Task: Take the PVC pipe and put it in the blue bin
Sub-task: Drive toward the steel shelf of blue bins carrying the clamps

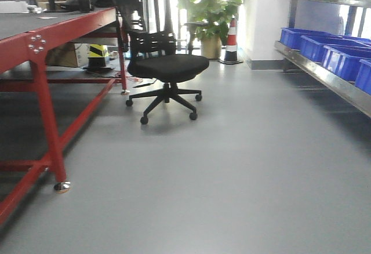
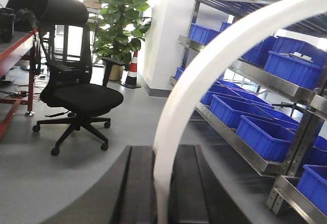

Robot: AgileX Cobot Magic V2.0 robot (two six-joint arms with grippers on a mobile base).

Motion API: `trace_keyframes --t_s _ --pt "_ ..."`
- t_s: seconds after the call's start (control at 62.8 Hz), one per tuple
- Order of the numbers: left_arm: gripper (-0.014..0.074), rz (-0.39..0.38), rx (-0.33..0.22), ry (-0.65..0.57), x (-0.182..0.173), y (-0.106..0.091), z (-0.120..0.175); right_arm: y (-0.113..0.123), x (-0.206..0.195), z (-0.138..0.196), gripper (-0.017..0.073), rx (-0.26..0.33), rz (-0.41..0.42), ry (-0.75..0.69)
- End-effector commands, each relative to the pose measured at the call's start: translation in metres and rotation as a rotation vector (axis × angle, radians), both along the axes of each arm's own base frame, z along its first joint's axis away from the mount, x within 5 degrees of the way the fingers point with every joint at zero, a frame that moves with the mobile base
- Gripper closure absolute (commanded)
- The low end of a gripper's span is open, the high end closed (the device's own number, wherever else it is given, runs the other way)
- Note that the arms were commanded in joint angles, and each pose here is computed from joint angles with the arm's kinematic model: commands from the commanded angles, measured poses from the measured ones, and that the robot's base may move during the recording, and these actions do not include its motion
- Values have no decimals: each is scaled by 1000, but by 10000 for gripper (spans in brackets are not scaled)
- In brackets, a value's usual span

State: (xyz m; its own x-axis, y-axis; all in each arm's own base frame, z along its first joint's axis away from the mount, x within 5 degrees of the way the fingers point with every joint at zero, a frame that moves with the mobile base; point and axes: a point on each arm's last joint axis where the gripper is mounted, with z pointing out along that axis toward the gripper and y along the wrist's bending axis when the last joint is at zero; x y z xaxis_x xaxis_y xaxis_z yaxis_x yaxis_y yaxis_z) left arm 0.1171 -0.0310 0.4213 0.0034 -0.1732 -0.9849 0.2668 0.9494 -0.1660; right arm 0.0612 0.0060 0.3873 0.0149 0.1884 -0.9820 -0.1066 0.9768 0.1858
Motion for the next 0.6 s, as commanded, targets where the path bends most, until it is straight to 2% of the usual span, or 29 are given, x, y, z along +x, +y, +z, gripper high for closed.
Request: trace_keyframes --t_s 0.0,0.589 --pt "704 6 -20 -38 -2 1 5 0 -2 2 727 -3 0 -28" --pt "704 6 -20 -38 -2 1 5 0 -2 2 727 -3 0 -28"
